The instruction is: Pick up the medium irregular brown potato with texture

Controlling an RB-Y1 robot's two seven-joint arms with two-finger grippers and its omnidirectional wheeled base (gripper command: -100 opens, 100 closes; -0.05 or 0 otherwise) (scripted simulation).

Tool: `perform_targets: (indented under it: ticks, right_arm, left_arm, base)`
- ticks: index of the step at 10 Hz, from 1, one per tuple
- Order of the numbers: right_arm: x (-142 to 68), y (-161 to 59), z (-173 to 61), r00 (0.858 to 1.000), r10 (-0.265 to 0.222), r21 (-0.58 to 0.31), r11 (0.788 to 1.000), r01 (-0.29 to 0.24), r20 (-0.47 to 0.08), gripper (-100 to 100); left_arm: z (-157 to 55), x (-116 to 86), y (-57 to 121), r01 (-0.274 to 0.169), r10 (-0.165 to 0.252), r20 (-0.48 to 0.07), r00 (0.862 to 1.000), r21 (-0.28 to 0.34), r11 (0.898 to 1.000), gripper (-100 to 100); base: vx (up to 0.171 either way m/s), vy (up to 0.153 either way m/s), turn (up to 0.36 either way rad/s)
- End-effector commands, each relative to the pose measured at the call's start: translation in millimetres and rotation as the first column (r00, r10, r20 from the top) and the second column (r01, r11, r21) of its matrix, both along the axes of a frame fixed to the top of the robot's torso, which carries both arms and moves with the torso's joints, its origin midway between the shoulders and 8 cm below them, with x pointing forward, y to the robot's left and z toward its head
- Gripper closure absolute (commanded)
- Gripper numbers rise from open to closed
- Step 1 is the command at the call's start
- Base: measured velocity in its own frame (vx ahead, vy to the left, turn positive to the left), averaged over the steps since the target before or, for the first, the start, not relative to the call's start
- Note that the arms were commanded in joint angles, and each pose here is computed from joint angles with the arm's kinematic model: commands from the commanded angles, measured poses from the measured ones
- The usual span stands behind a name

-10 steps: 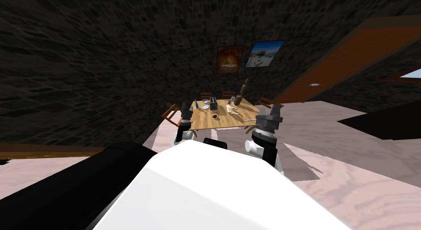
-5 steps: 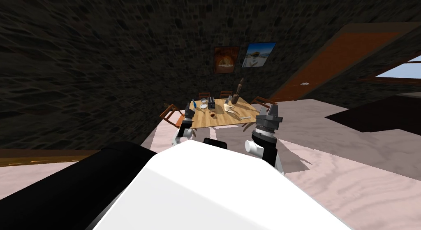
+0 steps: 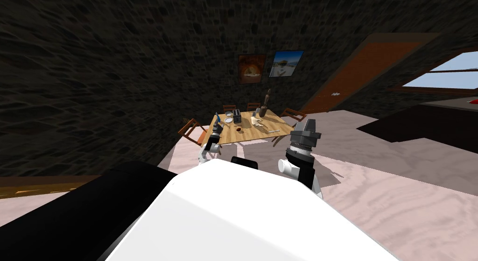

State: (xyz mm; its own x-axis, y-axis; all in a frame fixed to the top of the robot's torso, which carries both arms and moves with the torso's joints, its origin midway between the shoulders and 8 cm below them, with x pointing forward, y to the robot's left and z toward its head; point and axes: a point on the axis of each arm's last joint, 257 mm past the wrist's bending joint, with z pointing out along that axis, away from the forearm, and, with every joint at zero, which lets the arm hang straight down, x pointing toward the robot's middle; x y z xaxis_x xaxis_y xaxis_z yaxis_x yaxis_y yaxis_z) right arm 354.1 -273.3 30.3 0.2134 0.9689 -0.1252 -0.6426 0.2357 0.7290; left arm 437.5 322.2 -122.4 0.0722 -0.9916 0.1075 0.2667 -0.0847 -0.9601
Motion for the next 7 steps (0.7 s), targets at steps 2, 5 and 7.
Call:
perform_targets:
  ticks: [2,5,7]
  right_arm:
    - [0.0,0.0,0.0,1.000,0.000,0.000,1.000,0.000,0.000,0]
    - [0.0,0.0,0.0,1.000,0.000,0.000,1.000,0.000,0.000,0]
    - [0.0,0.0,0.0,1.000,0.000,0.000,1.000,0.000,0.000,0]
  left_arm:
    - [-23.2,13.6,8.5,-0.008,0.006,-0.068,0.998,-0.029,1.000,-100]
    - [-53.8,30.2,20.5,-0.028,0.017,-0.157,0.987,-0.071,0.997,-100]
    - [-69.4,37.7,27.3,-0.044,0.024,-0.202,0.979,-0.094,0.995,-100]
  base:
    - [-0.032,-0.064,-0.082]
    - [-0.028,-0.049,-0.067]
    - [-0.030,-0.061,-0.080]
